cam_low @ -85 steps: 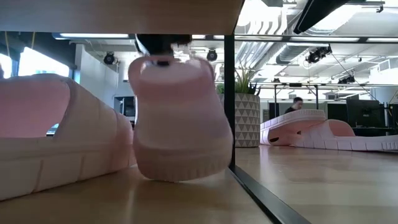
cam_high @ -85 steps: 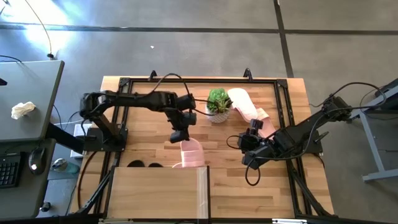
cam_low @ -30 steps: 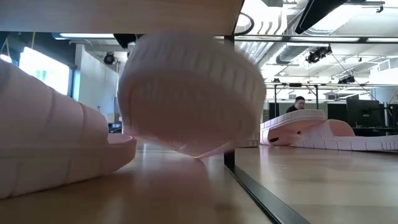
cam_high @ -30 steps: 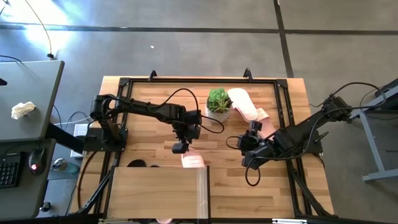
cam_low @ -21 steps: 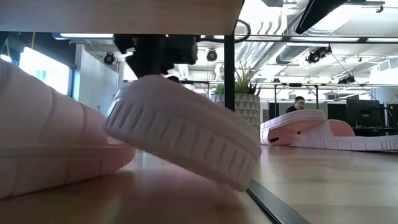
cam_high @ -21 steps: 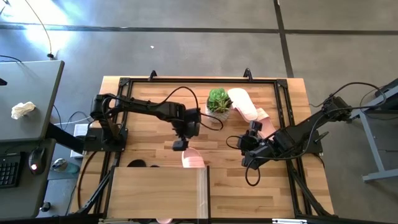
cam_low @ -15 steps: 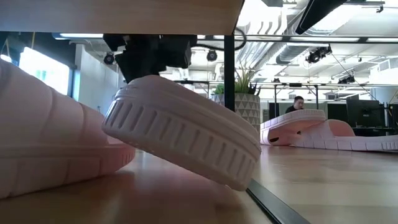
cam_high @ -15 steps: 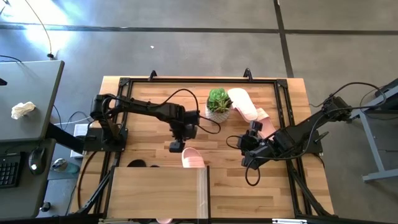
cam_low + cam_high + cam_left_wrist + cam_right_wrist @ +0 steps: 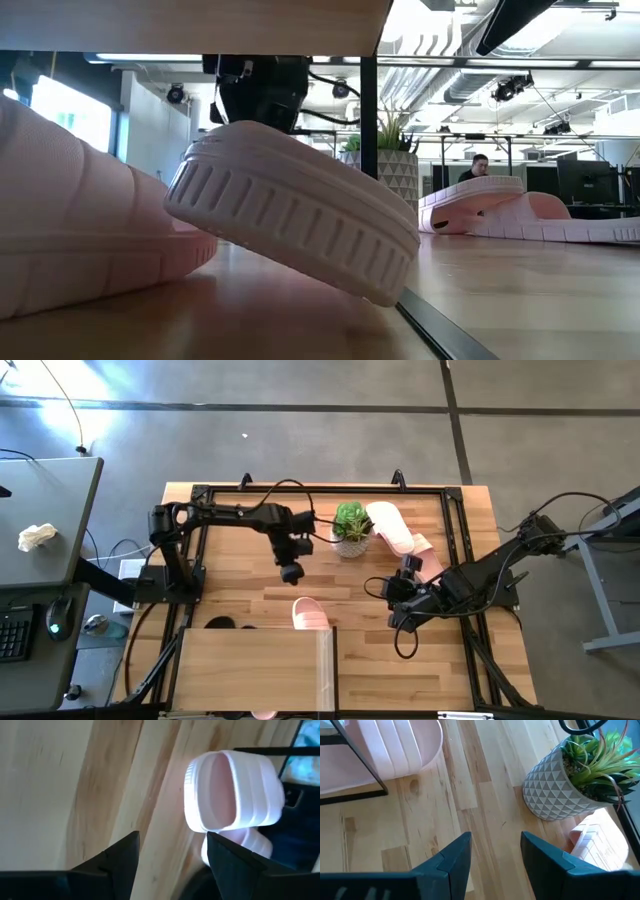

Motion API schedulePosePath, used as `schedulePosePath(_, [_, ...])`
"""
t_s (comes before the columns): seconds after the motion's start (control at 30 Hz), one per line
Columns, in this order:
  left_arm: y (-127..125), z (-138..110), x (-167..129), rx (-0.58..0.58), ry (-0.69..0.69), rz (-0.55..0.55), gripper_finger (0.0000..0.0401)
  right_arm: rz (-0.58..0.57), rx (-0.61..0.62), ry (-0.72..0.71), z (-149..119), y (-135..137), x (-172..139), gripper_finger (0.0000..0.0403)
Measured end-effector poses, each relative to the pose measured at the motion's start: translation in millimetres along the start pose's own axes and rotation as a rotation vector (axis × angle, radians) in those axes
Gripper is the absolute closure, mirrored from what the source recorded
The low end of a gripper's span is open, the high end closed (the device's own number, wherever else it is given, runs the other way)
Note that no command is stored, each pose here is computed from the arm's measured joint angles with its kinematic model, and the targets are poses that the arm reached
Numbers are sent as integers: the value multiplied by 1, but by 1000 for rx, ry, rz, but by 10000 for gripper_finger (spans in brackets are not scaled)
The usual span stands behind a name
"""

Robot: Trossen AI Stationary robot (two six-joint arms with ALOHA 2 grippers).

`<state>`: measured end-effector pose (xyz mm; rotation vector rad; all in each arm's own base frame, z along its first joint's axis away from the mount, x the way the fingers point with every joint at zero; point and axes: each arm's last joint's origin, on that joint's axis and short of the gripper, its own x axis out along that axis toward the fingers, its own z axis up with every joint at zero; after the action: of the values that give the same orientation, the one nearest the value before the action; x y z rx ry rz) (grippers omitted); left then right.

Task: Pick and place slides into the shelf
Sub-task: Put the pink slide under the shelf

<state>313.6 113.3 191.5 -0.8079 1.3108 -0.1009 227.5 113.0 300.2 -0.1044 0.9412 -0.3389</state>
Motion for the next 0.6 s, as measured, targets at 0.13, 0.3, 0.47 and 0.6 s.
schedulePosePath(0.13, [3, 0, -1, -82, 12, -23, 186, -2, 1, 2, 0, -1, 0, 242])
schedulePosePath(0.3, [5, 1, 10, -141, 34, -91, 186, -8, 24, 4, 1, -2, 1, 242])
schedulePosePath(0.47, [12, -2, 25, -190, 56, -141, 186, -9, 40, 10, 2, -4, 3, 242])
schedulePosePath(0.6, [12, -4, 30, -202, 57, -160, 186, -18, 33, 13, 1, -5, 3, 242])
